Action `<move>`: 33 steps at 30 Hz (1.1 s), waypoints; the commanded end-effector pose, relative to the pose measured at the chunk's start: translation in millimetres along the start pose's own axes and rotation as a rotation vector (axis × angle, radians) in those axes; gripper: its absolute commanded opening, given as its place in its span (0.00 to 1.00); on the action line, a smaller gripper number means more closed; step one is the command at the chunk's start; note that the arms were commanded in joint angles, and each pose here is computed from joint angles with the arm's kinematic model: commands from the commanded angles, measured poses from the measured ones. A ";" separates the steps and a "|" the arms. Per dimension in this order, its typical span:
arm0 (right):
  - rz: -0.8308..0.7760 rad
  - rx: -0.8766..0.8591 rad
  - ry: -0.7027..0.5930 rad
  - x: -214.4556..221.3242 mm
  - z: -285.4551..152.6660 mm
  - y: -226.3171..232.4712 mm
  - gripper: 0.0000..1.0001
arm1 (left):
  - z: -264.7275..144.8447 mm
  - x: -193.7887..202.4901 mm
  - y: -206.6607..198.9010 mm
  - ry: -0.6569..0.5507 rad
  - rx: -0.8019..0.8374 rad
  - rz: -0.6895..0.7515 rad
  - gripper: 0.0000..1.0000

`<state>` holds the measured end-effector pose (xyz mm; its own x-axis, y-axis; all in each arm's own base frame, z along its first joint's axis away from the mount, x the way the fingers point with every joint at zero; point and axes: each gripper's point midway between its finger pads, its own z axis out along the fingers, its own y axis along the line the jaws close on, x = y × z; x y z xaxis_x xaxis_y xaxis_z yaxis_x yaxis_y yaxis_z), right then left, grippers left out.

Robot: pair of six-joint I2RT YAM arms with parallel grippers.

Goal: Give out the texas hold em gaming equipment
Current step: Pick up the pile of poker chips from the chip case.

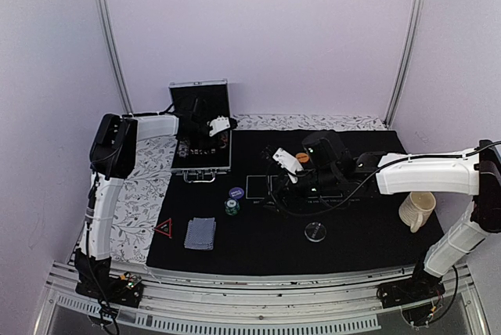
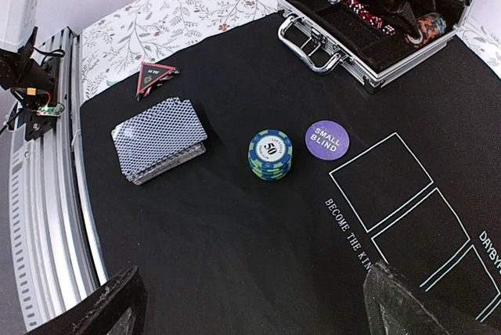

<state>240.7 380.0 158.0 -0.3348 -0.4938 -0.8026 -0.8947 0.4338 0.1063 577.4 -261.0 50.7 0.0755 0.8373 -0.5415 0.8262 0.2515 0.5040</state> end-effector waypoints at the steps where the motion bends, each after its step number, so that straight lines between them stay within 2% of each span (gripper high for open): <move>1: 0.019 -0.007 0.019 6.7 1.4 -0.4 0.99 | 13.6 7.8 -3.8 0.023 0.018 -0.031 0.54; 10: 0.025 -0.009 0.022 8.1 0.9 0.4 0.99 | 12.4 6.4 -35.7 0.001 0.140 0.006 0.48; 16: 0.028 -0.008 0.025 8.8 1.0 0.1 0.99 | -1.3 -2.5 -54.2 -0.055 0.220 0.038 0.46; 22: 0.026 -0.007 0.026 9.1 1.2 -0.3 0.99 | 5.6 7.3 -46.0 -0.007 0.174 0.052 0.46; 28: 0.030 -0.011 0.036 13.5 3.2 0.2 0.99 | 18.3 14.0 -23.2 0.042 0.049 0.055 0.52; 33: 0.036 -0.013 0.044 16.4 5.1 0.2 0.99 | 21.4 17.3 -28.7 0.050 0.064 0.059 0.54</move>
<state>240.3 379.5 156.7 -0.3465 -0.4927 -0.7982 -0.8909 0.4393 0.1156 575.1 -261.2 40.7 0.1237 0.8579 -0.4987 0.8321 0.1841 0.5231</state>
